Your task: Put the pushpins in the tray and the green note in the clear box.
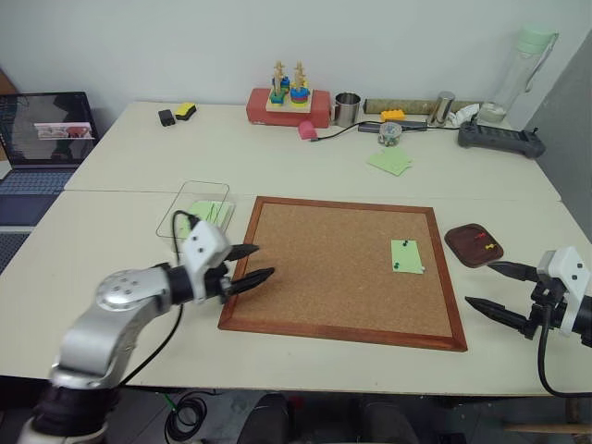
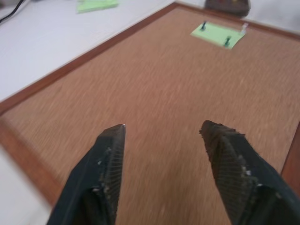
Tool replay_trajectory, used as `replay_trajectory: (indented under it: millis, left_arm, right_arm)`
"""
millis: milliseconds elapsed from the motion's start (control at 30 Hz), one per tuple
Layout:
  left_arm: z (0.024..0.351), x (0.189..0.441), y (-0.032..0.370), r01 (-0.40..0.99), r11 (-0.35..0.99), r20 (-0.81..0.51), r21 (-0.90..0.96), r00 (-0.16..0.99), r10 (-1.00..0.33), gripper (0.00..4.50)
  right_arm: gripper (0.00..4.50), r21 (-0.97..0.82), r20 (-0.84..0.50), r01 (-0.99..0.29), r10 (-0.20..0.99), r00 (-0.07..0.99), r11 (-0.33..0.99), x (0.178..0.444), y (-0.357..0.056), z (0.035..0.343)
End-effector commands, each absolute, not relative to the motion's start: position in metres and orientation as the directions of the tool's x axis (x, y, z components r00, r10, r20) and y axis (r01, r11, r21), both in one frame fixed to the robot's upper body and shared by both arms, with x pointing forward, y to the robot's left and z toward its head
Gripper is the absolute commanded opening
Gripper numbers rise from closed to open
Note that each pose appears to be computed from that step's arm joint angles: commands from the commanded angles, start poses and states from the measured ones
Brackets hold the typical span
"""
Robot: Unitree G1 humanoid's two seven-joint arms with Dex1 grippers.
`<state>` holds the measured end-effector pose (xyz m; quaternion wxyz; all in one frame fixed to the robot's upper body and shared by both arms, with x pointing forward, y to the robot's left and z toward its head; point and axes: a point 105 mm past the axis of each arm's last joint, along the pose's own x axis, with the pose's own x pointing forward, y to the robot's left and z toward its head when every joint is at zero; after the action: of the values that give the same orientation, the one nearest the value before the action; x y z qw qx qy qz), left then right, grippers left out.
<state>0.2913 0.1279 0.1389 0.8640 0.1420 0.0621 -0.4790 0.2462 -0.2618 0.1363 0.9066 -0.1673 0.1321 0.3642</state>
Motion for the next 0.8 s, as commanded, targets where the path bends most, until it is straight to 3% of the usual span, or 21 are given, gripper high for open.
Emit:
replay_trajectory:
  millis: [33, 367, 800]
  left_arm:
    - [0.135, 0.304, 0.099, 0.854, 0.470, -0.214, 0.222, 0.513, -0.831, 1.76]
    - [0.109, 0.329, 0.045, 0.878, 0.428, -0.190, 0.216, 0.468, -0.863, 0.00]
    - [0.069, 0.331, 0.039, 0.887, 0.447, -0.237, 0.118, 0.462, -0.855, 0.00]
  right_arm:
    - [4.50, -0.230, -0.296, -0.710, 0.647, 0.702, 0.665, 0.251, -0.246, 0.150]
    - [4.50, -0.263, -0.250, -0.711, 0.666, 0.703, 0.652, 0.279, -0.227, 0.153]
    - [4.50, -0.290, -0.305, -0.694, 0.624, 0.720, 0.659, 0.341, -0.207, 0.135]
